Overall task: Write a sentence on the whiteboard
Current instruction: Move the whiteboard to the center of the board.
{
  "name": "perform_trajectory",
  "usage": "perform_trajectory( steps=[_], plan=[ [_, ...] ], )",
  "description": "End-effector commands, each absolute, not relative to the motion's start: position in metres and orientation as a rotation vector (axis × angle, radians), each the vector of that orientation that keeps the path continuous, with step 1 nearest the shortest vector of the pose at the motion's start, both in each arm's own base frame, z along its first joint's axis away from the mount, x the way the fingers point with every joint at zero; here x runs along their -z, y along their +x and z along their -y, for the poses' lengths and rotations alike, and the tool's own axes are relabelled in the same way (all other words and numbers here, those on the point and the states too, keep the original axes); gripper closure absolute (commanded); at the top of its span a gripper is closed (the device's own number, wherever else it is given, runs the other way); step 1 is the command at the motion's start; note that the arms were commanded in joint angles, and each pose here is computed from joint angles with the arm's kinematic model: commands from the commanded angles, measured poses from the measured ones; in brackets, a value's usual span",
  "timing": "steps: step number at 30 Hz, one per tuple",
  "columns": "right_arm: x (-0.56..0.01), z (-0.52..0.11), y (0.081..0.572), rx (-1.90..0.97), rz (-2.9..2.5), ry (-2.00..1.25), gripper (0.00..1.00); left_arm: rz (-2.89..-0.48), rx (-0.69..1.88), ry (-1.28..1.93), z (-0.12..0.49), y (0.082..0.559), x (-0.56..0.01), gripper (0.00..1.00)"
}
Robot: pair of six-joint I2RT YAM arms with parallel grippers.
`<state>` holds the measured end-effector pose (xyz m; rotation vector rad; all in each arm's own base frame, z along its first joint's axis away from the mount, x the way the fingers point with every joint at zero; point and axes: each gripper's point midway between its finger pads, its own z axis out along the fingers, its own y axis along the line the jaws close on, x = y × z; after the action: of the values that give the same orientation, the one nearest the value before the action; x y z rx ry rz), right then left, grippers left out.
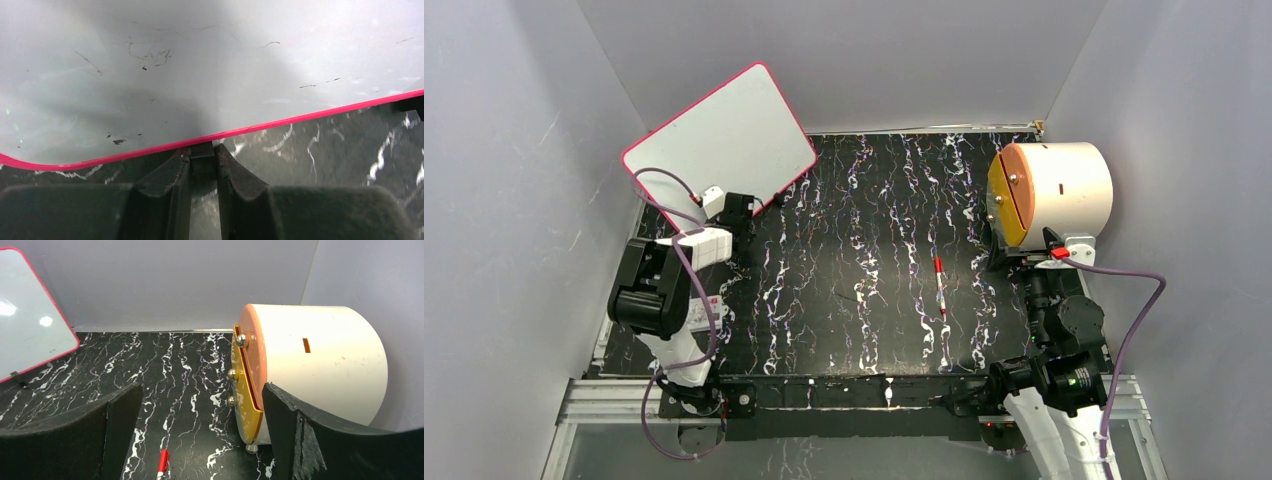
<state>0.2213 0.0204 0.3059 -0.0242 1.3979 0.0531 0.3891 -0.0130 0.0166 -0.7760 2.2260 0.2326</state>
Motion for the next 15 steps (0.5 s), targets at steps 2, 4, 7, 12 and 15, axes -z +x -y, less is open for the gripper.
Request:
perform_trajectory(
  steps=[2,4,7,12,15],
  plan=[
    [-0.323,-0.027,0.216,-0.102,-1.332,-0.038,0.01,-2.4,-0.058,-0.628,0.063,0.351,-0.004,1.0],
    [-0.322,-0.028,0.216,-0.106,-1.333,-0.042,0.01,-2.412,-0.023,-0.595,0.074,0.343,-0.005,1.0],
    [-0.323,-0.03,0.216,-0.114,-1.333,-0.047,0.01,-2.416,0.031,-0.533,0.097,0.332,-0.01,1.0],
    [-0.323,-0.031,0.216,-0.118,-1.338,-0.053,0.01,-2.421,0.083,-0.467,0.13,0.311,-0.015,1.0],
    [-0.322,-0.031,0.216,-0.115,-1.342,-0.051,0.01,-2.429,0.103,-0.445,0.144,0.298,-0.015,1.0]
  ],
)
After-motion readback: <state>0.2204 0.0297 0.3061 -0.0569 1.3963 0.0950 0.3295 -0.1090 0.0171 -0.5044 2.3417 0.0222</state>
